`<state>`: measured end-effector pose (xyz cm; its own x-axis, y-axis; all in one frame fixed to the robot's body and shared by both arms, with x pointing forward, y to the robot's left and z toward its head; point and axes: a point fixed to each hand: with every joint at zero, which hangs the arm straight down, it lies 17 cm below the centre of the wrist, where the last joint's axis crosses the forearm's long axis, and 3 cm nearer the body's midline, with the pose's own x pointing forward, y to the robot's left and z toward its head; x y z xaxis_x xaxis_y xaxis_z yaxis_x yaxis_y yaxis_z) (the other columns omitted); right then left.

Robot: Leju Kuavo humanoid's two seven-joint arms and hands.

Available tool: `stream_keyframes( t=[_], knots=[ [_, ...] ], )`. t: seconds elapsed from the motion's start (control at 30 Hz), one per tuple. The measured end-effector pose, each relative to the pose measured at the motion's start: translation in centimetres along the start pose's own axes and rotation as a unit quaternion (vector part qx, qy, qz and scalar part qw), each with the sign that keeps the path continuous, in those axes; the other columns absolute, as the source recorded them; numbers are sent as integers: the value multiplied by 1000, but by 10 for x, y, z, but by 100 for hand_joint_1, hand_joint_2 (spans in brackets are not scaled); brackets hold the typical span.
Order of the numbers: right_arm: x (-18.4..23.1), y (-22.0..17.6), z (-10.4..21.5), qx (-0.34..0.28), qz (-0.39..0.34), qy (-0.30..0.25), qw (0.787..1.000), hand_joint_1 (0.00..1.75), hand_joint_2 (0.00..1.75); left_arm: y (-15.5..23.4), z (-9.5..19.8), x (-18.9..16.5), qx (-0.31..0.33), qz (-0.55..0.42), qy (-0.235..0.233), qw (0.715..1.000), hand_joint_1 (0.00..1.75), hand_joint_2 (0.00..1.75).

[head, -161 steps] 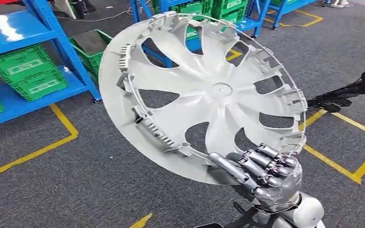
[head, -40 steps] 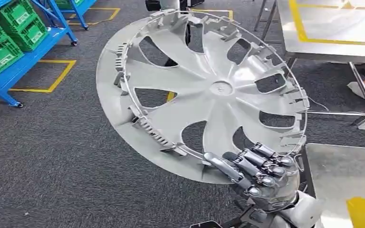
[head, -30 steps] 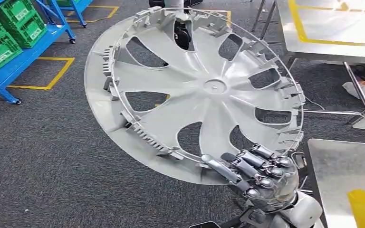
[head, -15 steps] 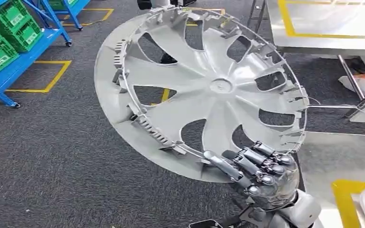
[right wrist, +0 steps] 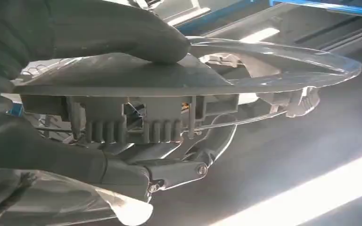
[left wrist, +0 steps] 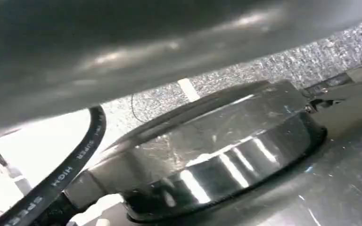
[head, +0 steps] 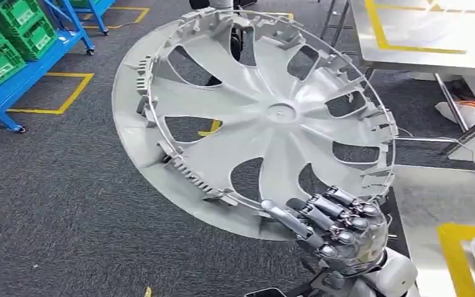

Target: Take the parts from the cabinet and place them on the table.

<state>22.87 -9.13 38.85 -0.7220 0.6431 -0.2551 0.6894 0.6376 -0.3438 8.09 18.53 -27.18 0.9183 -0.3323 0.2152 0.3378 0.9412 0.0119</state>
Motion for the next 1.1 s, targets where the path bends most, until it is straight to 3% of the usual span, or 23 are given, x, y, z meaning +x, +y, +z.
stream_keyframes(
  t=[1.1],
  knots=[
    [-3,-3,0,-10,-14,13,1000,175,175,1,0,-1,2,3,1,1000,0,0]
  ],
)
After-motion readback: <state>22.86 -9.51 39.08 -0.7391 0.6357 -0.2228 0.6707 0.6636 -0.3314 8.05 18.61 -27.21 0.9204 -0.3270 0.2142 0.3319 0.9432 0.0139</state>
